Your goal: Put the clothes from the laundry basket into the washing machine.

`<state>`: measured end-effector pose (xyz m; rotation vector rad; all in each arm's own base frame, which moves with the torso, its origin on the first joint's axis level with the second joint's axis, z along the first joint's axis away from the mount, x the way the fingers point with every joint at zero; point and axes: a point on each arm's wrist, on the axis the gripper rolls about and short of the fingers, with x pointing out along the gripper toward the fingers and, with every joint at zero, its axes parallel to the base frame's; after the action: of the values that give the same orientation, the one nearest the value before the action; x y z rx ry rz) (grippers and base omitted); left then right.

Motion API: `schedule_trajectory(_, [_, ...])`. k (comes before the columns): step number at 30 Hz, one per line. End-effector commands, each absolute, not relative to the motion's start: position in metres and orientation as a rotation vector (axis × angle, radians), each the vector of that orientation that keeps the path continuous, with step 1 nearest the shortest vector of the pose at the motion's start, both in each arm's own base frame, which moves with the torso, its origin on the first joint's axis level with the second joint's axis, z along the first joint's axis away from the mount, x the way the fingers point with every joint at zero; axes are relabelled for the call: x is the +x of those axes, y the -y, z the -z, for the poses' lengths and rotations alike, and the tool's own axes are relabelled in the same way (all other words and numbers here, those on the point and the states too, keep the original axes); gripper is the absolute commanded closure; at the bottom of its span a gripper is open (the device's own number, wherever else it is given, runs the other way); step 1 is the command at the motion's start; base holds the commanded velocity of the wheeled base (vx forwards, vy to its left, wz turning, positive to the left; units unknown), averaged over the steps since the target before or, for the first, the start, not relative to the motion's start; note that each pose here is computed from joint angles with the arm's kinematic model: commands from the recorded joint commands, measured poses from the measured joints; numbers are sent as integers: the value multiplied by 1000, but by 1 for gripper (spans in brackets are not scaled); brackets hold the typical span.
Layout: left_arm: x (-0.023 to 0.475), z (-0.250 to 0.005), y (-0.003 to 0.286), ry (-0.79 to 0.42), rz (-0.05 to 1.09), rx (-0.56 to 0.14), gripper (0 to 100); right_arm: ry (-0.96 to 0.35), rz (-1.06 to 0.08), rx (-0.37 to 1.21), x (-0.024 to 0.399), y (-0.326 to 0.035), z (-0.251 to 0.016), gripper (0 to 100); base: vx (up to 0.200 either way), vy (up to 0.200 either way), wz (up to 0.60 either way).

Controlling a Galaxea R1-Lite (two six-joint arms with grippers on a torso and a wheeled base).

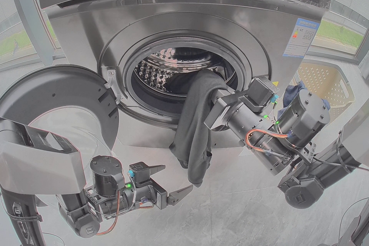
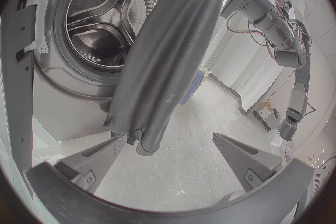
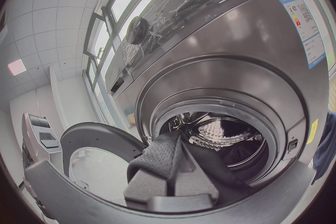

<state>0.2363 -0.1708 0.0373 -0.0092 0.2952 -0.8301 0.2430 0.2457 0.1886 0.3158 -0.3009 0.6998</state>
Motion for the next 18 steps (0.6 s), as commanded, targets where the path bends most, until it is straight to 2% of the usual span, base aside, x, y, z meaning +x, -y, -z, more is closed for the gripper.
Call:
schedule_trajectory(1, [237, -31, 173, -314, 834, -6, 0, 297, -699, 315, 252, -255, -183, 100, 0, 0, 0])
schedule_trajectory(8, [254, -14, 180, -324, 820, -1, 0, 348, -701, 335, 258, -260, -196, 100, 0, 0, 0])
schedule_trajectory(18, [279, 2, 196, -290, 812, -6, 0, 353, -706, 341, 254, -260, -198, 100, 0, 0, 0])
